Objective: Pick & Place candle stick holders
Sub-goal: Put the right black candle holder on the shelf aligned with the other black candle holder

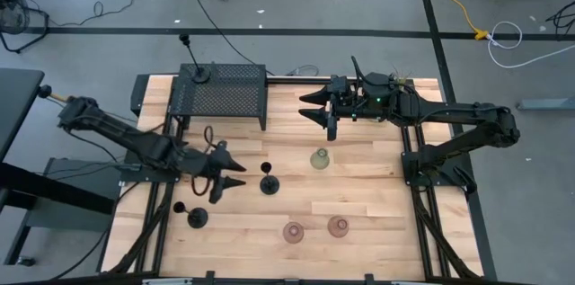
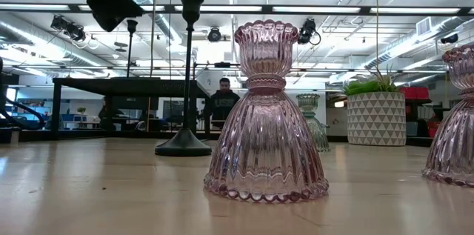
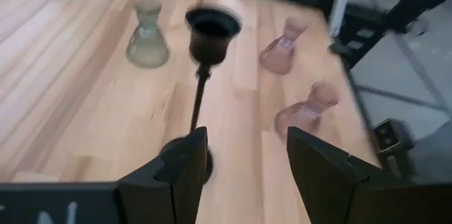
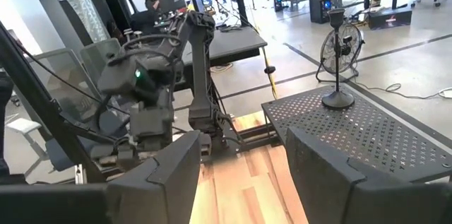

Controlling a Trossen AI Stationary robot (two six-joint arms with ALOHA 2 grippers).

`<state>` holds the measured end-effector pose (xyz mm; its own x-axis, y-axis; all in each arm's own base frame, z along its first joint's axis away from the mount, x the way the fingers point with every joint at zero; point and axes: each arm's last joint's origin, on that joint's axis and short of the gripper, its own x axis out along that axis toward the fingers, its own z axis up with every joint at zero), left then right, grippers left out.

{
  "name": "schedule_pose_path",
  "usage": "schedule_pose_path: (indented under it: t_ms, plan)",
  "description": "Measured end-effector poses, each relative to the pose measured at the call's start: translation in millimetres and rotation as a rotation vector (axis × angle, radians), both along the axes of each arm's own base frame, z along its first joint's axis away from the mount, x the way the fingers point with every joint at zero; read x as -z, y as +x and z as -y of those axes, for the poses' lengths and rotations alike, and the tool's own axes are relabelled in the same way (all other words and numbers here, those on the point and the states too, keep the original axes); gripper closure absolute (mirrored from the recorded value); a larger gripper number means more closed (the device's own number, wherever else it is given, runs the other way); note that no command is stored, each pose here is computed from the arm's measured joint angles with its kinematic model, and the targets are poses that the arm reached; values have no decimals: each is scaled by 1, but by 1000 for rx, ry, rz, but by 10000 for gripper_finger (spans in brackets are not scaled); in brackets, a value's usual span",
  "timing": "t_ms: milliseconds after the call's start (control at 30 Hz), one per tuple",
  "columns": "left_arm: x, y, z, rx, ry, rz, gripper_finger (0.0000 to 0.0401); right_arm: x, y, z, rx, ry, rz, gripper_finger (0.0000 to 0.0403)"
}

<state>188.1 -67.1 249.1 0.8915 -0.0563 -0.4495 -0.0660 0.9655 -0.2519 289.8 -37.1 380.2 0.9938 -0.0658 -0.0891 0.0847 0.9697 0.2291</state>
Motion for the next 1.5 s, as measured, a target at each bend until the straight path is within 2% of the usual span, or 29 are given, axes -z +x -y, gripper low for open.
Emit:
schedule_pose_path:
  t_ms: [400,633,1233,1500]
  plan:
    - [26,28,11,-52,52,-41,202,0,0,0,-1,-4,0,195]
    - [36,43,14,-142,91,-3,202,0,0,0,-4,-5,0,195]
    - [54,60,16,-228,104,4,202,0,0,-1,-31,-23,-1,195]
    - [54,65,7,-252,82,13,235,0,0,-1,-30,-24,2,195]
